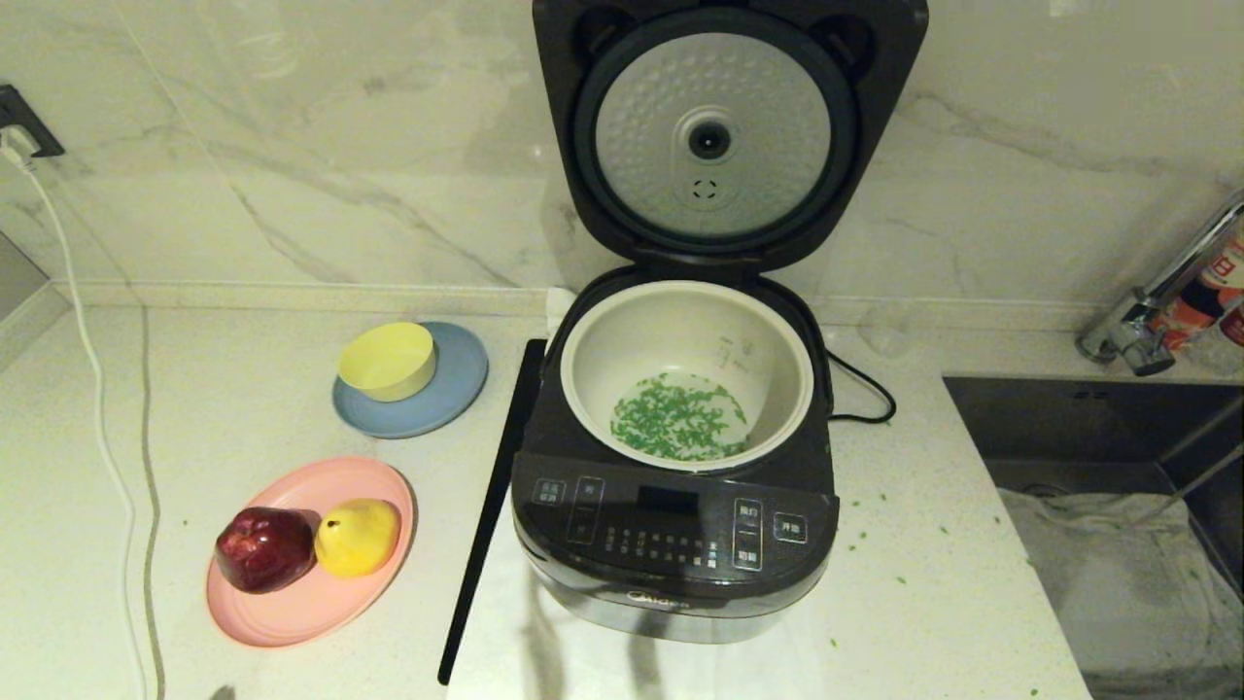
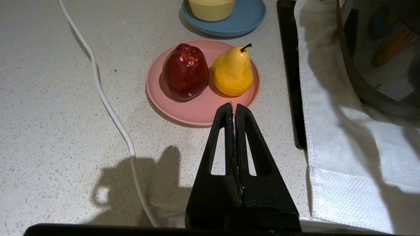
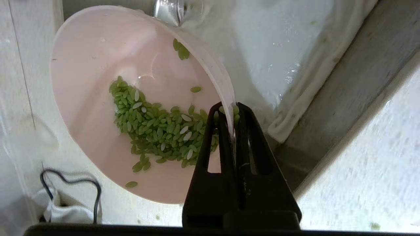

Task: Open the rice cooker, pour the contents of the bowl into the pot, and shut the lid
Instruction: Fill a bowl with water from the tap

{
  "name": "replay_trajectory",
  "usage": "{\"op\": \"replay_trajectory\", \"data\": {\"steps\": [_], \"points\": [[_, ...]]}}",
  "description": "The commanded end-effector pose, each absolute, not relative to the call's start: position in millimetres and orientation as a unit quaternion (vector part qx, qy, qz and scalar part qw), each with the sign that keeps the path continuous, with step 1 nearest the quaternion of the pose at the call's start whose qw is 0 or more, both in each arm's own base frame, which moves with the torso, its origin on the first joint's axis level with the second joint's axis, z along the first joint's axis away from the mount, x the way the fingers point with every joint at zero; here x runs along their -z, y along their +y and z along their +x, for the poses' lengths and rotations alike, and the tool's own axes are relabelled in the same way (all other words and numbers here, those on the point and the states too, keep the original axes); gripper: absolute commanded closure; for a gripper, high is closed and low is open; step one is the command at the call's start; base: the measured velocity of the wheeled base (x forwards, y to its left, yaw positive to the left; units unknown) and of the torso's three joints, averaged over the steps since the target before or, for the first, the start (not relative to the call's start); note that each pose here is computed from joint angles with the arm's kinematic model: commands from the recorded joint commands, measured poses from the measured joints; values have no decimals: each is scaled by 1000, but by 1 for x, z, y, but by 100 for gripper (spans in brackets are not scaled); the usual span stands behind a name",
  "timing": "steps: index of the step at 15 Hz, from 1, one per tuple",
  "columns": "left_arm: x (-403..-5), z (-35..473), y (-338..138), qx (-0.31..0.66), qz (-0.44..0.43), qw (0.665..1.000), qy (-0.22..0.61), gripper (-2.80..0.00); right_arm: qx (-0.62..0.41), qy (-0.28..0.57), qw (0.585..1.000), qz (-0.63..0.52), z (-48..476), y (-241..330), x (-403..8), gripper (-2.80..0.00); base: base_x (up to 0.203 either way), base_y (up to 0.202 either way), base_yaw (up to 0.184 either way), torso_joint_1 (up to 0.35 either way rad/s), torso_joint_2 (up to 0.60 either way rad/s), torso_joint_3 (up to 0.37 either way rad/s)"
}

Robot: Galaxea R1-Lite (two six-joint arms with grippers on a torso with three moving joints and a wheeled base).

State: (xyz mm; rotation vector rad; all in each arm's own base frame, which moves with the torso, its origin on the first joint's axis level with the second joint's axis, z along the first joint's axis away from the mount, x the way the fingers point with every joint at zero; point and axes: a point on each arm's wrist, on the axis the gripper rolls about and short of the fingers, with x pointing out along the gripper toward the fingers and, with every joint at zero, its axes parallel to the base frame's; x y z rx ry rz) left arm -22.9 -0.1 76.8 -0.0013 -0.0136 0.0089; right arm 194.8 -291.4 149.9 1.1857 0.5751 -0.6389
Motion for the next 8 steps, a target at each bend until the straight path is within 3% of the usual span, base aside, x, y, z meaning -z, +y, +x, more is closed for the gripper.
{"op": "replay_trajectory", "data": {"steps": [1,8], "points": [[-74,-22,0,-5,-1,1000,-2,0,296,263,735,551,198,-305,-139,0,0,0,0,0,0,0],[-74,-22,0,-5,-1,1000,-2,0,300,268,727,557,207,-329,-119,0,0,0,0,0,0,0]]}}
